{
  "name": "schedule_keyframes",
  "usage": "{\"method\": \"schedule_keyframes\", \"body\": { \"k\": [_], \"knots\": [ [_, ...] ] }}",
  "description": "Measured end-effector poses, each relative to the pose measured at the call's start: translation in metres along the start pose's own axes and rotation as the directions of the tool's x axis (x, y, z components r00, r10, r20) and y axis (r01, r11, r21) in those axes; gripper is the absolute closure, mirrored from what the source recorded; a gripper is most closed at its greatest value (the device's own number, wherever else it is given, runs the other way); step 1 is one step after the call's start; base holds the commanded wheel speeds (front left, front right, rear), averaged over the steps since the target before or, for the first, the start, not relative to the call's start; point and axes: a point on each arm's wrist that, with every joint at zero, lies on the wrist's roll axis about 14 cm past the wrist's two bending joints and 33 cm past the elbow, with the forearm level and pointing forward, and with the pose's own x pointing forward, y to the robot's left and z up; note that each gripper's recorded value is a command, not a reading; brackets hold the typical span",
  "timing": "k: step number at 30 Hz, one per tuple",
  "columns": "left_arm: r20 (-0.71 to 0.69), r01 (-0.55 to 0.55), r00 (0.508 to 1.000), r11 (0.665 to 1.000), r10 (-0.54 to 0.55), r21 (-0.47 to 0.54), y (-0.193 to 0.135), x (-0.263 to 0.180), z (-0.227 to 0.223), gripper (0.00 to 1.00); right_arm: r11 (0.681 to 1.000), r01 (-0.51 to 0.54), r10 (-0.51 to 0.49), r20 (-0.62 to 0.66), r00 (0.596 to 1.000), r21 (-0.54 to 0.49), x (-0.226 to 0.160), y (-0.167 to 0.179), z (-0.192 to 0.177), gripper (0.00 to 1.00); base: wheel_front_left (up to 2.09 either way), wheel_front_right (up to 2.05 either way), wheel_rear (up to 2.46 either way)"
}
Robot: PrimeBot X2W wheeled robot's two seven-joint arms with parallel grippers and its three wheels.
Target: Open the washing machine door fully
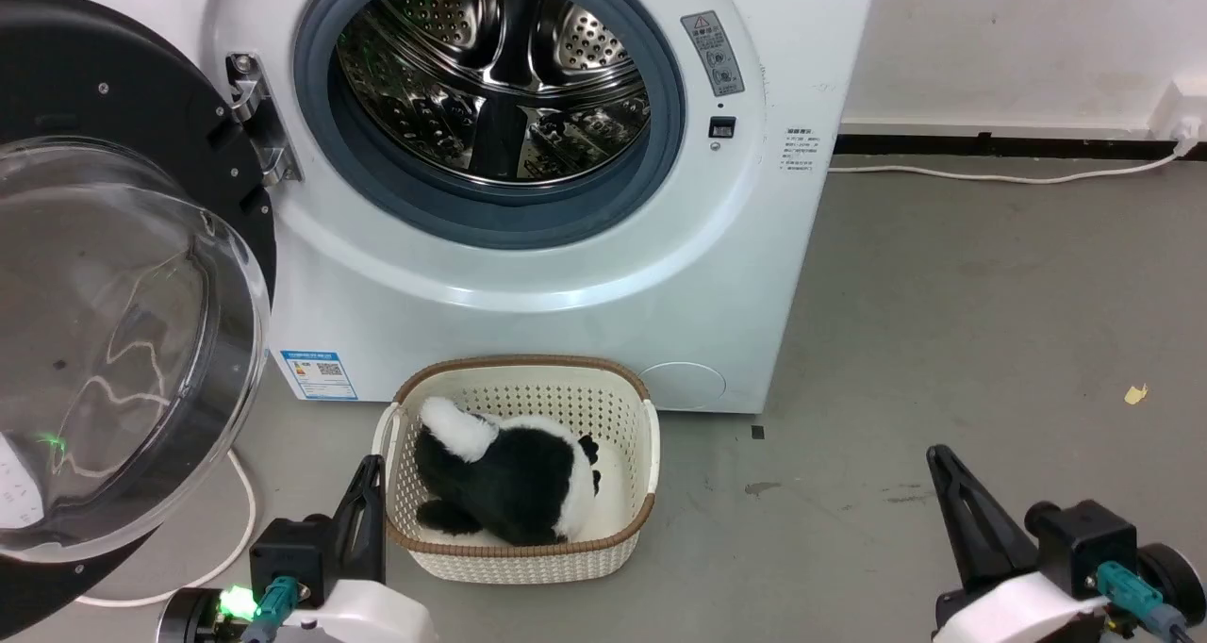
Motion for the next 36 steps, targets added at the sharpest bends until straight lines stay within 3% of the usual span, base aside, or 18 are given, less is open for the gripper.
{"method": "schedule_keyframes", "body": {
  "k": [36],
  "knots": [
    [-0.015, -0.005, 1.0, 1.0, 0.006, 0.014, 0.0014, 0.0073, 0.0038, 1.0, 1.0, -0.004, 0.004, -0.034, 0.999, -0.012, 0.0058, 0.0009, -0.001, 1.0, 0.0, 0.0, 0.0]
  ]
}}
